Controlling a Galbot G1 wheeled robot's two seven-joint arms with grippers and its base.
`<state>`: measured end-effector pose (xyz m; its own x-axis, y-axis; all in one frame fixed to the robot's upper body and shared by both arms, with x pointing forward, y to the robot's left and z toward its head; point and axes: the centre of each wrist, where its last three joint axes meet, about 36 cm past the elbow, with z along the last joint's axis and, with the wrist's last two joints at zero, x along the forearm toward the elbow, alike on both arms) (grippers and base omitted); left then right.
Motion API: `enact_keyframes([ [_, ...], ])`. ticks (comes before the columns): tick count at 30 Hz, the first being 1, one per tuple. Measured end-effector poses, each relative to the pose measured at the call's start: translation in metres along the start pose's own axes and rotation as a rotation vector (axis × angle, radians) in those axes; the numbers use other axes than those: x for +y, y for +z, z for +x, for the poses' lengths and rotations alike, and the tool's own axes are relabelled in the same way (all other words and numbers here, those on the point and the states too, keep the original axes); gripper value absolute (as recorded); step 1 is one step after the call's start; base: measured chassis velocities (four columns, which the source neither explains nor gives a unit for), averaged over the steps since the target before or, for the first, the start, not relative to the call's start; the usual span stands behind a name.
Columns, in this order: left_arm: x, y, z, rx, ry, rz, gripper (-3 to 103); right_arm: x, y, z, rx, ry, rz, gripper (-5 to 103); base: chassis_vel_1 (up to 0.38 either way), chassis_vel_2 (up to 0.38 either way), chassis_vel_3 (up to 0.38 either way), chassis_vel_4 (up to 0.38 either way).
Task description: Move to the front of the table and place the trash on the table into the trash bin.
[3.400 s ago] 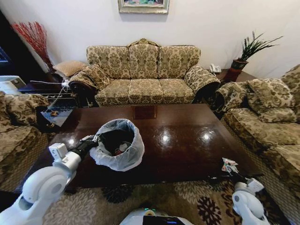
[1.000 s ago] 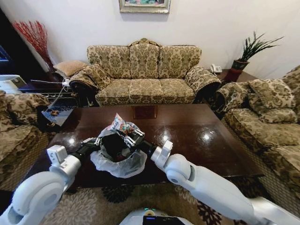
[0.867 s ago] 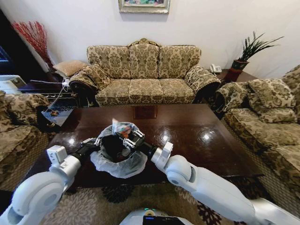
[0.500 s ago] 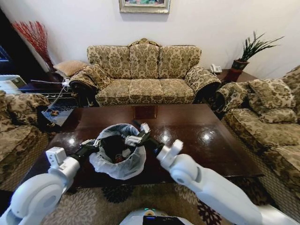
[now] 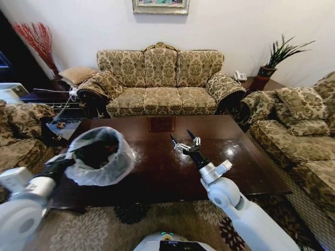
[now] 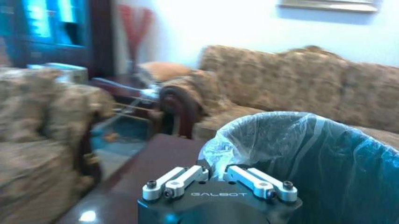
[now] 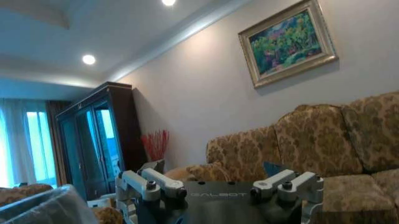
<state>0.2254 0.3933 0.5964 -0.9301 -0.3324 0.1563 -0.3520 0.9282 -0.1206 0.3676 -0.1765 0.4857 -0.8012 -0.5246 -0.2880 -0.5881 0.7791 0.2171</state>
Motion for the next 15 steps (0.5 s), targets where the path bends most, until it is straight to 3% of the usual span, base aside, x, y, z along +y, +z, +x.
enact_keyframes([
  [2,0.003,0.0,0.002,-0.007,-0.018,0.005,4,0.0,0.001,0.0,0.001,0.001,-0.002,100,0.146,-0.13,-0.158,0.179],
  [6,0.025,-0.002,0.011,-0.057,-0.137,0.052,4,-0.001,0.005,-0.001,0.004,0.009,-0.004,100,0.191,-0.22,-0.245,0.212],
  [8,0.038,0.001,0.012,-0.076,-0.198,0.093,4,-0.003,0.007,0.0,0.008,0.014,-0.001,100,0.289,-0.291,-0.309,0.279],
  [14,0.061,0.004,0.017,-0.12,-0.315,0.136,4,-0.005,0.011,0.0,0.01,0.027,-0.001,100,0.311,-0.312,-0.307,0.314],
  [15,0.077,0.006,0.02,-0.15,-0.401,0.152,4,-0.008,0.014,0.0,0.009,0.046,0.008,100,0.332,-0.346,-0.32,0.345],
])
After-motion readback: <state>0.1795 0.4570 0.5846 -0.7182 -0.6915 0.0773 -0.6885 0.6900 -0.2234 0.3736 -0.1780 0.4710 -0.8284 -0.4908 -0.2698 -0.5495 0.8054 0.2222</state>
